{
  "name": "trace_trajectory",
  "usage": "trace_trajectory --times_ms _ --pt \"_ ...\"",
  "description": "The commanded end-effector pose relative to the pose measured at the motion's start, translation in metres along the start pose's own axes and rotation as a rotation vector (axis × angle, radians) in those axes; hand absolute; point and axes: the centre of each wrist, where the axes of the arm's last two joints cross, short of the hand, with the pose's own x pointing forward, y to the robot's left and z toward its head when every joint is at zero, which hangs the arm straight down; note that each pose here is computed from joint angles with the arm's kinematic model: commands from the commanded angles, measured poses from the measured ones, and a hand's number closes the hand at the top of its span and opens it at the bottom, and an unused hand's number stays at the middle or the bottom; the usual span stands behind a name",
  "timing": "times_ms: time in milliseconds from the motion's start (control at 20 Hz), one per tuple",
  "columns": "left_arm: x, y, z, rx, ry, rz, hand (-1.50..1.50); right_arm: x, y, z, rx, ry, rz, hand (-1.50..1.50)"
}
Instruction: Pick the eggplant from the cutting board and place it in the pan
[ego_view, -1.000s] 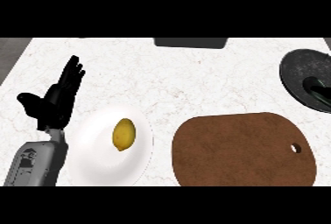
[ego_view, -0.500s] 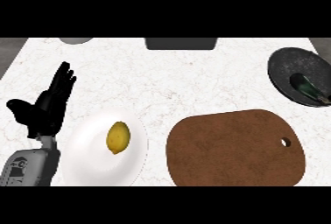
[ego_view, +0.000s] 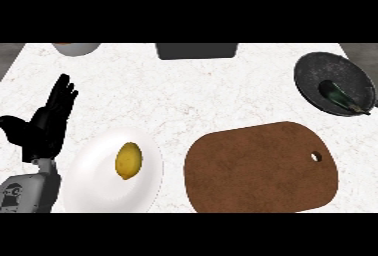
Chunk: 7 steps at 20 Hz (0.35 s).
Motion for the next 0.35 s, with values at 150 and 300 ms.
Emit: trace_trajectory --times_ms 150,300 --pt "-0.005 -0.001 0.003 -0.001 -0.009 -0.008 0.0 0.001 -0.016 0.043 0.054 0.037 0.035 -1.5" --pt "-0.007 -0.019 -0.002 -0.001 -0.008 0.014 0.0 0.029 -0.007 0.043 0.019 0.021 0.054 -1.5"
